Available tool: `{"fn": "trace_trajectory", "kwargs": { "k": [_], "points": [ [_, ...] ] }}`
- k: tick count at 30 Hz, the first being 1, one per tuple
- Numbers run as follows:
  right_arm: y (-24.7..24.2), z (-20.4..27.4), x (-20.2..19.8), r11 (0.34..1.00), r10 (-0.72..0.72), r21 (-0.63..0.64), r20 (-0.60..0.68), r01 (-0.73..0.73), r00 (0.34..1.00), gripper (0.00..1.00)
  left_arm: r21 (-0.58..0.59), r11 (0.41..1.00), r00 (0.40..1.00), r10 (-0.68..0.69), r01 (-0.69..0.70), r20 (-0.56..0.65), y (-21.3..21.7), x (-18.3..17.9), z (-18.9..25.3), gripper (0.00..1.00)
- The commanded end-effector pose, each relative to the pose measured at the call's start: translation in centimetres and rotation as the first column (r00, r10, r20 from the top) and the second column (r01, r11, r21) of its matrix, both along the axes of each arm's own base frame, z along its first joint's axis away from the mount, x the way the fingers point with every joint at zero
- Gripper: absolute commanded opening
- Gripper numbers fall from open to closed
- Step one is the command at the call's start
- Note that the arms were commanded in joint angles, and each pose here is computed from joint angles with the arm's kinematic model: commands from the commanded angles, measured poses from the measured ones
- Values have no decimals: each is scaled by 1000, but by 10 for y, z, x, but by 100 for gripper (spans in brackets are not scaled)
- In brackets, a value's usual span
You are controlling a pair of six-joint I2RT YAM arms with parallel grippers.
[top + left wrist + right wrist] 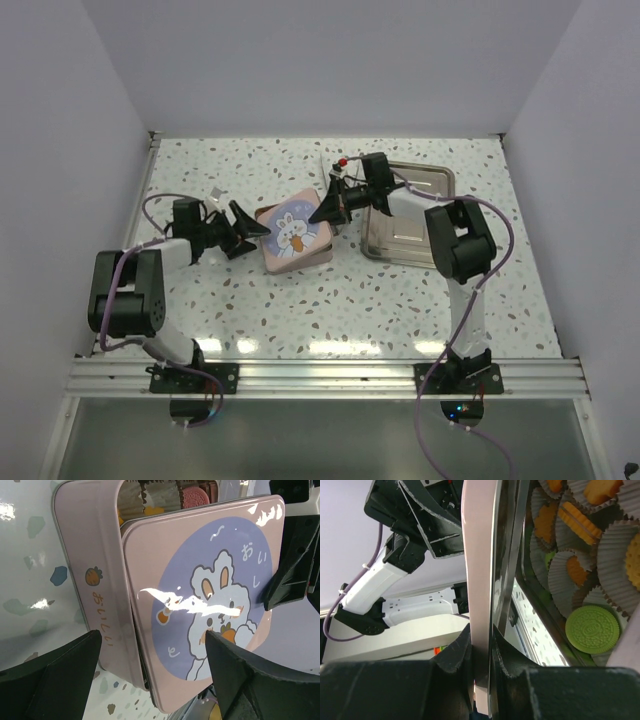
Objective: Pack the cookies
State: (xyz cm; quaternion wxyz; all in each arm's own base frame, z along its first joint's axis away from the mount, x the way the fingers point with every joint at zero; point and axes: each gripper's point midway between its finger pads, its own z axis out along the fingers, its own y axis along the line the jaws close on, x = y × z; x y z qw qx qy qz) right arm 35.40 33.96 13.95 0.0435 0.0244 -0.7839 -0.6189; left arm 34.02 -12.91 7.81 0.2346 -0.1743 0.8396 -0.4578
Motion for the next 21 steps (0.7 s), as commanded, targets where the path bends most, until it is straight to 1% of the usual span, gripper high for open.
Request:
{"fn": "trace_trajectory", "kwargs": {
  "k": [1,3,4,5,6,7,8,9,11,15,16,18,19,21],
  "points": [
    [-1,-10,-3,1000,13,-7,15,-13,1000,0,31,999,995,-15,12,102,-1,21,12,89],
    [-2,-16,-3,1000,16,-15,21,-16,1000,0,36,999,995,-18,15,97,-2,21,10,89],
    [-3,-19,-5,999,17,-30,-2,-17,1000,0,36,999,996,-17,14,90,-1,22,9,89],
    [-3,-25,-4,999,21,-44,15,-21,1000,2,38,999,996,-18,15,89,-2,22,8,89],
    [-3,-25,-3,998,27,-50,25,-26,999,9,40,999,996,-18,14,89,-2,22,7,89],
    [-6,-31,-7,996,31,-79,-12,-32,999,13,43,999,996,-19,15,90,-1,23,8,89],
    [-7,-36,-8,995,44,-92,13,-42,999,18,44,999,996,-18,14,92,-1,23,8,89],
    [-10,-39,-10,992,46,-116,-17,-48,999,32,46,999,996,-19,15,88,-1,23,7,88],
    [-13,-47,-11,989,56,-140,-10,-57,998,47,47,999,996,-20,16,86,-1,24,6,89],
    [-20,-47,-7,984,46,-174,2,-45,999,60,48,999,997,-22,18,81,-1,24,4,88],
    [-24,-48,-8,980,43,-191,-19,-46,999,61,48,999,996,-21,17,84,-1,25,5,88],
    [-29,-47,-3,976,48,-215,13,-44,999,64,48,999,997,-22,18,81,-1,25,4,88],
    [-33,-50,-8,967,49,-249,-20,-52,999,65,47,999,996,-23,19,82,-1,26,4,88],
    [-40,-49,-3,958,59,-283,13,-53,998,66,46,999,997,-22,18,80,-1,26,4,88]
  ]
}}
